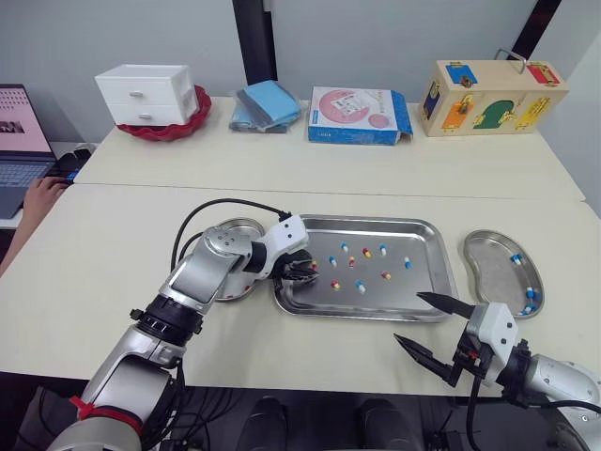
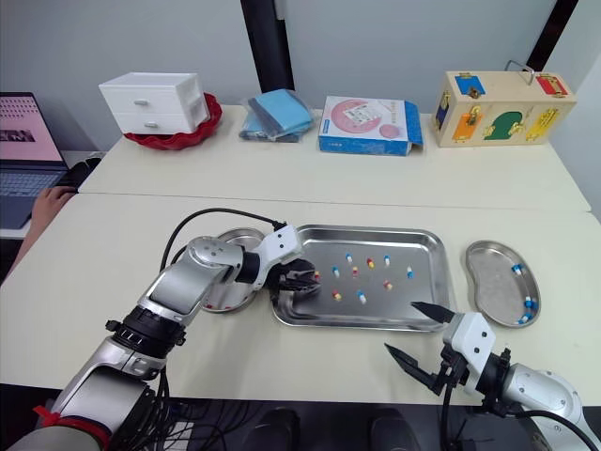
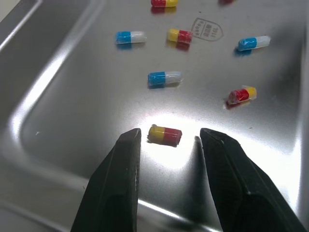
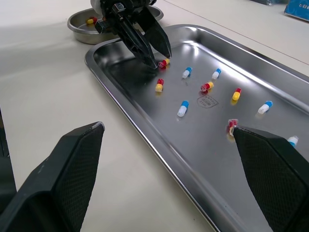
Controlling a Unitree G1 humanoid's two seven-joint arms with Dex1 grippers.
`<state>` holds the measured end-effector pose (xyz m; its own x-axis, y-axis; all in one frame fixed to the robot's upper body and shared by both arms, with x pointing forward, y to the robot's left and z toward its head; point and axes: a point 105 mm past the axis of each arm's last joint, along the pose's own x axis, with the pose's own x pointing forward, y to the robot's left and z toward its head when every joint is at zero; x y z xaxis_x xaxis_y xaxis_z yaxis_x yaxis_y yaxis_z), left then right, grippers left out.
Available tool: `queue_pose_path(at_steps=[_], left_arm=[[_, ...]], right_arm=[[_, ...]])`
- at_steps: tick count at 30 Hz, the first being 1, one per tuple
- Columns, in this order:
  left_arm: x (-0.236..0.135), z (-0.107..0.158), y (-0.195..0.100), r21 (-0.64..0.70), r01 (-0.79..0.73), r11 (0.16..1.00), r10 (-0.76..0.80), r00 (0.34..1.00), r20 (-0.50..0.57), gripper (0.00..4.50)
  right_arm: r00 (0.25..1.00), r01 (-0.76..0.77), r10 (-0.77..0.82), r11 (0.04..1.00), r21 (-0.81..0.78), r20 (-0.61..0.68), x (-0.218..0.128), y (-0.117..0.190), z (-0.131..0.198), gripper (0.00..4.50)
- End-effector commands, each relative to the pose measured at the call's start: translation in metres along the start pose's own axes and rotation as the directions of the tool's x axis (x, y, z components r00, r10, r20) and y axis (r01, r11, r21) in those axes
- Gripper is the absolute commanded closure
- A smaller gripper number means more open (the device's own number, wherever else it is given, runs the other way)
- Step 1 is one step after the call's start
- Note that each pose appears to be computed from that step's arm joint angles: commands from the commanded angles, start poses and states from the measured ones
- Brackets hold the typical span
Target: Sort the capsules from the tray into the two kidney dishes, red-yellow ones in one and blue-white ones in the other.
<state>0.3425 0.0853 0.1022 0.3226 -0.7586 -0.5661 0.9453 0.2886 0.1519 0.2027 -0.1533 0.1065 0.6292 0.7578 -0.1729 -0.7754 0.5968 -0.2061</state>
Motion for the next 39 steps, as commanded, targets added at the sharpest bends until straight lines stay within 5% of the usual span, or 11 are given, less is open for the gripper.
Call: queue_pose_path(at_steps=[1, 7, 16, 19, 28, 39], left_arm=[[-0.001, 0.016, 0.003, -0.018, 0.004, 1.0, -0.003, 0.998, 0.061, 2.32], [0.001, 0.011, 0.001, 0.032, 0.018, 0.999, -0.019, 1.0, 0.025, 0.7], [0.007, 0.004, 0.0, 0.038, 0.024, 0.999, -0.023, 1.0, -0.017, 0.7], [0.008, 0.001, -0.001, 0.031, 0.027, 0.999, -0.026, 0.999, -0.028, 1.28], [0.009, -0.011, -0.003, 0.038, 0.028, 0.999, -0.025, 0.997, -0.07, 4.13], [-0.037, 0.032, 0.005, 0.034, -0.034, 0.999, 0.032, 0.998, 0.056, 4.15]], right_arm=[[0.999, -0.012, 0.012, 1.0, -0.024, 0.033, 0.001, 0.005, 0.011, 0.0], [0.999, -0.014, 0.015, 1.0, -0.02, 0.03, 0.0, 0.005, 0.01, 0.0], [0.999, -0.014, 0.014, 1.0, -0.019, 0.032, 0.001, 0.005, 0.011, 0.0], [0.999, -0.013, 0.014, 1.0, -0.019, 0.032, 0.0, 0.005, 0.011, 0.0], [0.999, -0.01, 0.011, 1.0, -0.018, 0.033, 0.0, 0.004, 0.011, 0.0], [0.999, -0.038, 0.039, 0.999, -0.036, 0.029, 0.001, 0.005, 0.011, 0.0]])
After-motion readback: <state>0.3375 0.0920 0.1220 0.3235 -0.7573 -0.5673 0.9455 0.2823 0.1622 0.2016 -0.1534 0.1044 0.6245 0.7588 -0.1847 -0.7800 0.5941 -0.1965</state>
